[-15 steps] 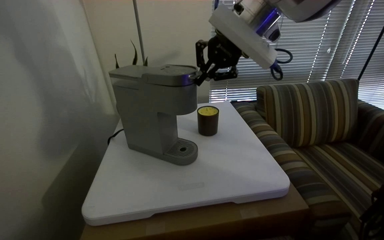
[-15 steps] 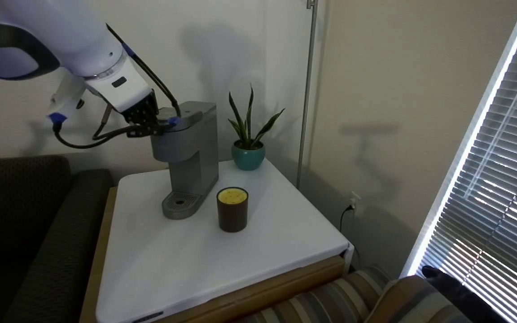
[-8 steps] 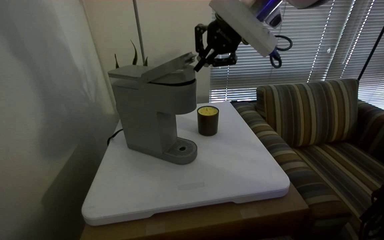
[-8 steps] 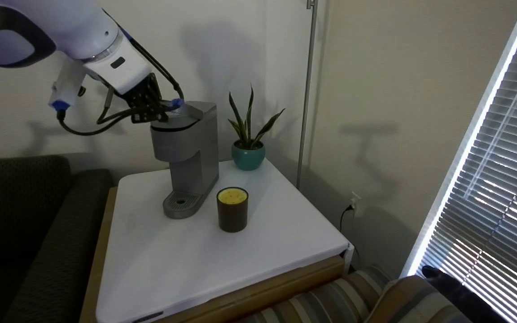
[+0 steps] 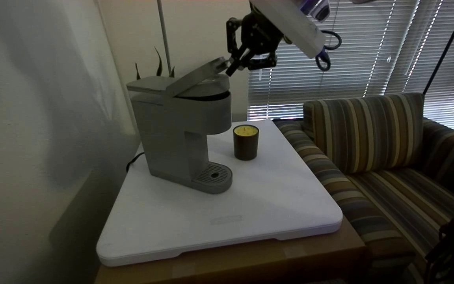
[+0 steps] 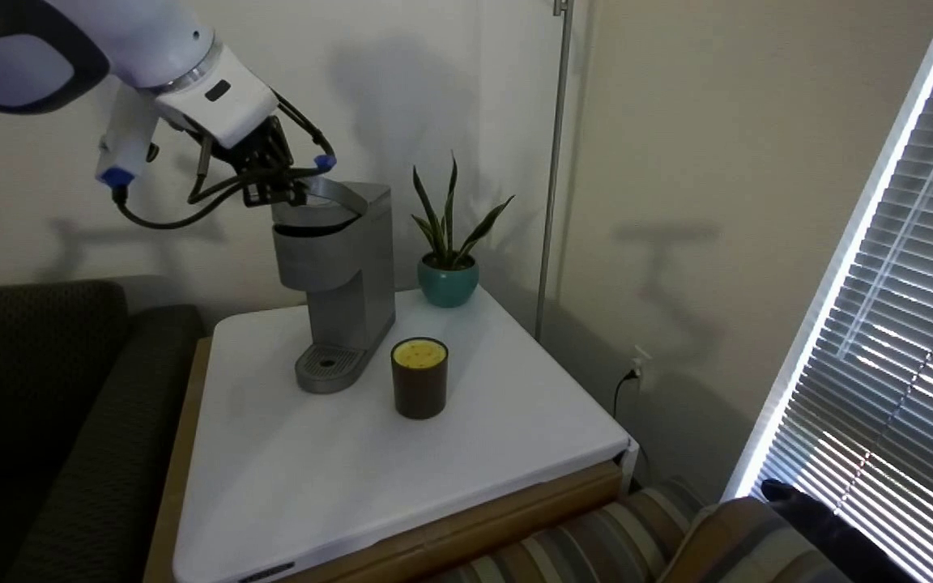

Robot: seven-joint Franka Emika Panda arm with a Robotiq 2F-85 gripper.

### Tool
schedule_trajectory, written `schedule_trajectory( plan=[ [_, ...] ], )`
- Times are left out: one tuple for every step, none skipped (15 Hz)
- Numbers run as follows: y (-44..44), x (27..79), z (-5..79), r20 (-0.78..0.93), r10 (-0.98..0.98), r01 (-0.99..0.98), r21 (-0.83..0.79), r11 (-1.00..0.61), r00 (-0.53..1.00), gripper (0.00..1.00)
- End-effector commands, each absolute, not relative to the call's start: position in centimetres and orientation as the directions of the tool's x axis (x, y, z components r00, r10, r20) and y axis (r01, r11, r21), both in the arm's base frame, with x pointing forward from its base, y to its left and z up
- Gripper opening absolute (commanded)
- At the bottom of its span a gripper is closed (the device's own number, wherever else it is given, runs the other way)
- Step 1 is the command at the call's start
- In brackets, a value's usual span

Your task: Open the coffee maker, close it, then open it again

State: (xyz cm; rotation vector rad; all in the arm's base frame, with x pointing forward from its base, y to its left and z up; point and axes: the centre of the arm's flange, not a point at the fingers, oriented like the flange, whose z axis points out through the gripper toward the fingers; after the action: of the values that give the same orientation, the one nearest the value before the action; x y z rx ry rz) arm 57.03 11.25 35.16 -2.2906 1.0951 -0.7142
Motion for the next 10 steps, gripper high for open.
schedule_trajectory(
  plan=[
    [11.2,57.7,36.6,0.268,-0.797,-0.514,-0.644,-0.566,0.541,0.00],
    [11.3,57.9,36.8,0.276,-0.792,-0.507,-0.644,-0.573,0.545,0.00],
    [11.4,58.1,37.2,0.283,-0.787,-0.499,-0.644,-0.580,0.549,0.00],
    [11.5,58.3,37.6,0.293,-0.781,-0.489,-0.644,-0.588,0.552,0.00],
    [11.6,58.5,38.0,0.303,-0.775,-0.481,-0.644,-0.595,0.554,0.00],
    [11.6,58.7,38.5,0.315,-0.769,-0.471,-0.644,-0.603,0.556,0.00],
    [11.5,58.9,38.9,0.325,-0.764,-0.461,-0.644,-0.611,0.557,0.00],
    [11.5,59.1,39.3,0.336,-0.758,-0.452,-0.643,-0.618,0.559,0.00],
    [11.5,59.3,39.7,0.344,-0.753,-0.444,-0.643,-0.624,0.560,0.00],
    [11.6,59.4,40.0,0.352,-0.749,-0.436,-0.643,-0.630,0.562,0.00]
  ],
)
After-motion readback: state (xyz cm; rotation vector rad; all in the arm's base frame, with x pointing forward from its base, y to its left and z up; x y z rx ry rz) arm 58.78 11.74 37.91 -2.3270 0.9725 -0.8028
